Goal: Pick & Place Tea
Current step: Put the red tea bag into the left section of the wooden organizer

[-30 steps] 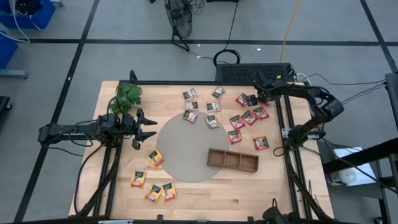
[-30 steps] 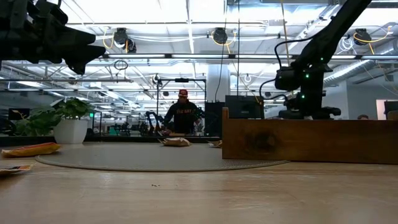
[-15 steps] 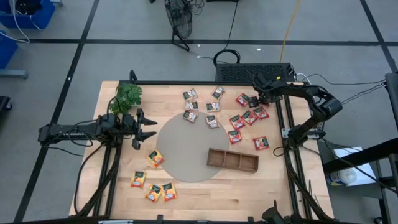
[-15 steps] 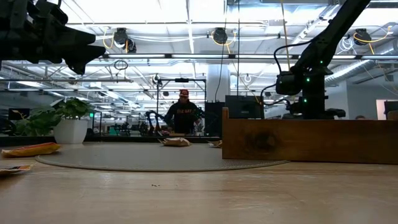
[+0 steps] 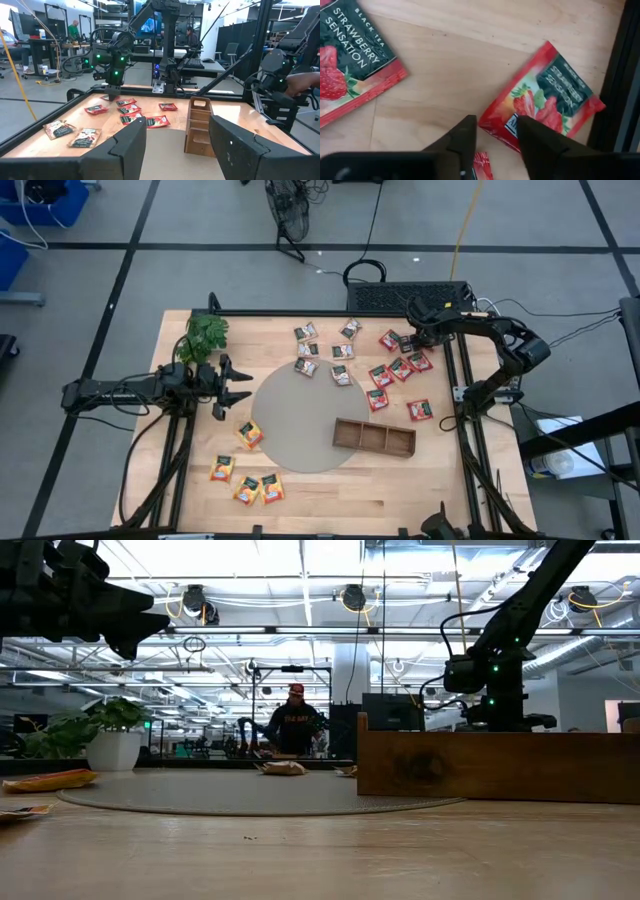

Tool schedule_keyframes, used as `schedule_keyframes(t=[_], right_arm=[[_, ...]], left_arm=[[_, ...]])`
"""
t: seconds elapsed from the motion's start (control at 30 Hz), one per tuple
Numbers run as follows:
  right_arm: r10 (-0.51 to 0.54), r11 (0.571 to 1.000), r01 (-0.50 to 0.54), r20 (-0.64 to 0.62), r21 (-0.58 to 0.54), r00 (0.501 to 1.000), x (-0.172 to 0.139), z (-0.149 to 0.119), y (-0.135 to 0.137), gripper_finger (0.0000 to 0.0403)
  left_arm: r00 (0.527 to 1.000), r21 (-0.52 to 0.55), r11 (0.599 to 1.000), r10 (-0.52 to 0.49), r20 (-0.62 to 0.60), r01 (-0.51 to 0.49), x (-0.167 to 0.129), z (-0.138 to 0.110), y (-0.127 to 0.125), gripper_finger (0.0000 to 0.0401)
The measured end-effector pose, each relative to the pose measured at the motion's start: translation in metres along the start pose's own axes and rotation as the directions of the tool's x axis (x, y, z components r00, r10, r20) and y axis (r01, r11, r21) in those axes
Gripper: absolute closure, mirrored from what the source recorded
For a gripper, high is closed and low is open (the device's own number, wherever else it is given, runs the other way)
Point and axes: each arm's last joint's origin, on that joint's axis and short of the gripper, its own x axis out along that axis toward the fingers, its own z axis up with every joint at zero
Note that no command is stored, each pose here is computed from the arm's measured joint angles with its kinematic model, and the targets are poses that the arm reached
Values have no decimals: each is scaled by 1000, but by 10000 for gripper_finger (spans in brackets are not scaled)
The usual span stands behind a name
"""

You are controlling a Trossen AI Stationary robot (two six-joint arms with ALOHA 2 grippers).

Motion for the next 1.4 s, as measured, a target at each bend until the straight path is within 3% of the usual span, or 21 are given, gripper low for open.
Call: schedule_keyframes(t=[0.27,0.57,0.73,0.83,1.03,1.17,1.27,1.4], right_arm=[[2,1000,-2,8,-29,1000,2,-2,1,396],[39,993,-33,55,-113,998,-12,0,15,363],[91,973,-59,136,-225,987,-35,7,26,330],[69,972,-46,95,-232,993,-42,9,24,291],[-22,999,20,-59,-33,998,-45,19,-4,184],[-22,996,31,-110,84,994,-36,18,-16,124],[4,990,10,-98,138,995,-34,19,-16,101],[16,984,2,-99,176,995,-25,13,-17,100]], left_arm=[[1000,0,1000,0,0,0,0,0,0,187],[1000,0,1000,0,0,0,0,0,0,187],[1000,0,1000,0,0,0,0,0,0,187],[1000,0,1000,0,0,0,0,0,0,187],[1000,0,1000,1,1,-1,0,0,0,187],[1000,0,1000,0,0,0,0,0,0,187],[1000,0,1000,0,1,0,0,0,0,187],[1000,0,1000,0,0,0,0,0,0,187]])
